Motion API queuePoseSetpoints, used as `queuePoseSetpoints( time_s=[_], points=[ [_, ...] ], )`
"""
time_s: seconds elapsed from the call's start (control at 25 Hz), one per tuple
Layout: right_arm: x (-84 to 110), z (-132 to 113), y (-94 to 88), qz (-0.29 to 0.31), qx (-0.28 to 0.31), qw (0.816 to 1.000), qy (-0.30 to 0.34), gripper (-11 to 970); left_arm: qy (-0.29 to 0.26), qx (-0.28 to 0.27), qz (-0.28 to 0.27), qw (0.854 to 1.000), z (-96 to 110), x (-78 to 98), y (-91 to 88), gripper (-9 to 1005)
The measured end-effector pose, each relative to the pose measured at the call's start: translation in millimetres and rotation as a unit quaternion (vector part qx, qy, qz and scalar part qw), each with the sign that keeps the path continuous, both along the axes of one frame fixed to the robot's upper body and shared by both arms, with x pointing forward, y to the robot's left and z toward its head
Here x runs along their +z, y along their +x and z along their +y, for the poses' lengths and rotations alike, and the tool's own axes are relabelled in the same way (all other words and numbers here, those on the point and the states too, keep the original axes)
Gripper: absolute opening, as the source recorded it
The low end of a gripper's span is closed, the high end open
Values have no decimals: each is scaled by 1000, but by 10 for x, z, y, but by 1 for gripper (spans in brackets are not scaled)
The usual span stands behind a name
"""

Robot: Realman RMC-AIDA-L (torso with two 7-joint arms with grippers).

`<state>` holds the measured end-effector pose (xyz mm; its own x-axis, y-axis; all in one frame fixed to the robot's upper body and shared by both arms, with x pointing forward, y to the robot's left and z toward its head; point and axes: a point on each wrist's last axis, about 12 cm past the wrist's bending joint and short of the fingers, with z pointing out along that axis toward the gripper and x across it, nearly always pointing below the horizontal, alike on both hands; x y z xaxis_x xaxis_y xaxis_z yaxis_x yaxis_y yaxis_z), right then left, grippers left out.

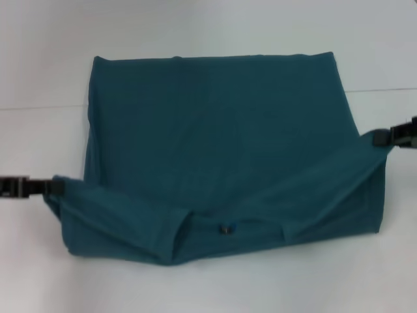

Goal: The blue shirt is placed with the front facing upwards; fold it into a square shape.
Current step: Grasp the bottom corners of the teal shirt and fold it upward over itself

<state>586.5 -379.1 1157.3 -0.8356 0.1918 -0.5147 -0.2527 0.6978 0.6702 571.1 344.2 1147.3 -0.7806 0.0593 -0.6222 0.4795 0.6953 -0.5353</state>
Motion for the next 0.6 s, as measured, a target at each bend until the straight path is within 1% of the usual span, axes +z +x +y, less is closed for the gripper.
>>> queuePoseSetpoints(
  time_s=[0.32,0.6],
  points=[
    [29,56,182,-30,-28,999,-12,166,10,16,-27,999,-70,130,316,47],
    [69,77,336,-61,-55,996,-29,171,21,39,-44,998,-172,145,540,46]
  ],
)
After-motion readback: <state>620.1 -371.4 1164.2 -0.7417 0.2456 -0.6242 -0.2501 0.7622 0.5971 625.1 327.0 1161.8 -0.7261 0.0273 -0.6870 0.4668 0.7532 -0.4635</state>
